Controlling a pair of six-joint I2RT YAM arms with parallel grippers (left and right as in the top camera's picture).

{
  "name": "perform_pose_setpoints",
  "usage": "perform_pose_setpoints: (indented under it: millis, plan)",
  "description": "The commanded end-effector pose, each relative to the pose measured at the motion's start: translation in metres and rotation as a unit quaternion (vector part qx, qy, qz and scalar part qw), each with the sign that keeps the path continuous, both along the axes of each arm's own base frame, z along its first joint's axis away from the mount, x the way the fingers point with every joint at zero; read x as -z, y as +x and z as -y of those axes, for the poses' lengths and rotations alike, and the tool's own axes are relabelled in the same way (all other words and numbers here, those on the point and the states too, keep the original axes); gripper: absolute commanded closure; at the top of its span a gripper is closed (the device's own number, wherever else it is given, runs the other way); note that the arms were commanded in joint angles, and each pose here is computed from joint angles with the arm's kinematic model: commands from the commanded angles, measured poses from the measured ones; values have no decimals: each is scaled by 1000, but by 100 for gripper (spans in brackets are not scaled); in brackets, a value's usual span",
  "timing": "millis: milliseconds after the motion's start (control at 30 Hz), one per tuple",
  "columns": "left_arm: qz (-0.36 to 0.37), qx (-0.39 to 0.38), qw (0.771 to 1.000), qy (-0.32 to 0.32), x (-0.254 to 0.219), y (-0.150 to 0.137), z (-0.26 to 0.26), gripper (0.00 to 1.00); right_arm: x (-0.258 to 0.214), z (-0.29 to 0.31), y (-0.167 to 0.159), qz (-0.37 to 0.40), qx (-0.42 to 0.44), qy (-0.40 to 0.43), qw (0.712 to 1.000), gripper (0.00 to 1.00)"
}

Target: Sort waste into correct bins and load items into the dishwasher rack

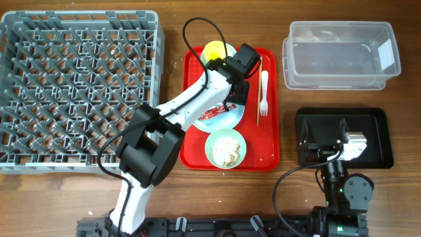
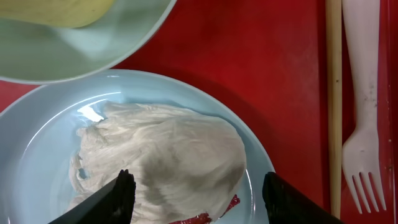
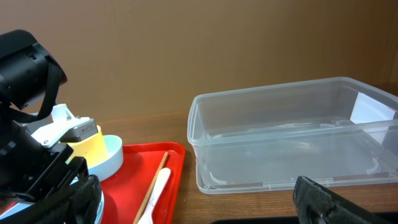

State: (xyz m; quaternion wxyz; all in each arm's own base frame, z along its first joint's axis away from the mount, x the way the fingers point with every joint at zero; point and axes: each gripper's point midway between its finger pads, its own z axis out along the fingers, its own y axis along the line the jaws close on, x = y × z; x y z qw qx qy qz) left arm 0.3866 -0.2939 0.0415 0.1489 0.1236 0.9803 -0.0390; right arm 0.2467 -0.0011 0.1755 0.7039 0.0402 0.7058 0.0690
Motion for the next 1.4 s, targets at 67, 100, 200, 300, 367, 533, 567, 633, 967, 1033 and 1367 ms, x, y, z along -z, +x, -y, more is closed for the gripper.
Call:
perform_pose_setpoints:
  millis: [67,100,200,300,367,533,567,633,967,1033,1367]
  plan:
    - [2,0,1000,12,10,4,-1,36,-2,2,0,5,6,-5,1000,0]
    - [2,0,1000,12,10,4,-1,36,-2,2,0,5,6,-5,1000,0]
    - [1,-3,1000,13,10,5,-3,40,-2,2,0,5,6,-5,1000,0]
    - [-2,-9,1000,15,11,8,-9,44,-2,2,0,5,6,-5,1000,0]
    - [-2,-12,1000,15,11,9,-11,44,-2,2,0,5,7,-5,1000,0]
    - [-7,-13,1000,17,12,7,-12,44,-2,2,0,5,7,-5,1000,1]
    - [-7,-13,1000,17,12,7,-12,44,-2,2,0,5,6,-5,1000,0]
    - [-8,-12,1000,16,6,5,-13,43,-2,2,0,5,6,-5,1000,0]
    - [92,-23,991,-93,-147,0,-26,32,-2,2,0,5,6,-5,1000,0]
    - [109,-57,987,-106,-177,-2,-52,31,-2,2,0,5,7,-5,1000,1]
    - [49,-475,873,-99,-204,-26,-338,0,-2,2,0,5,6,-5,1000,0]
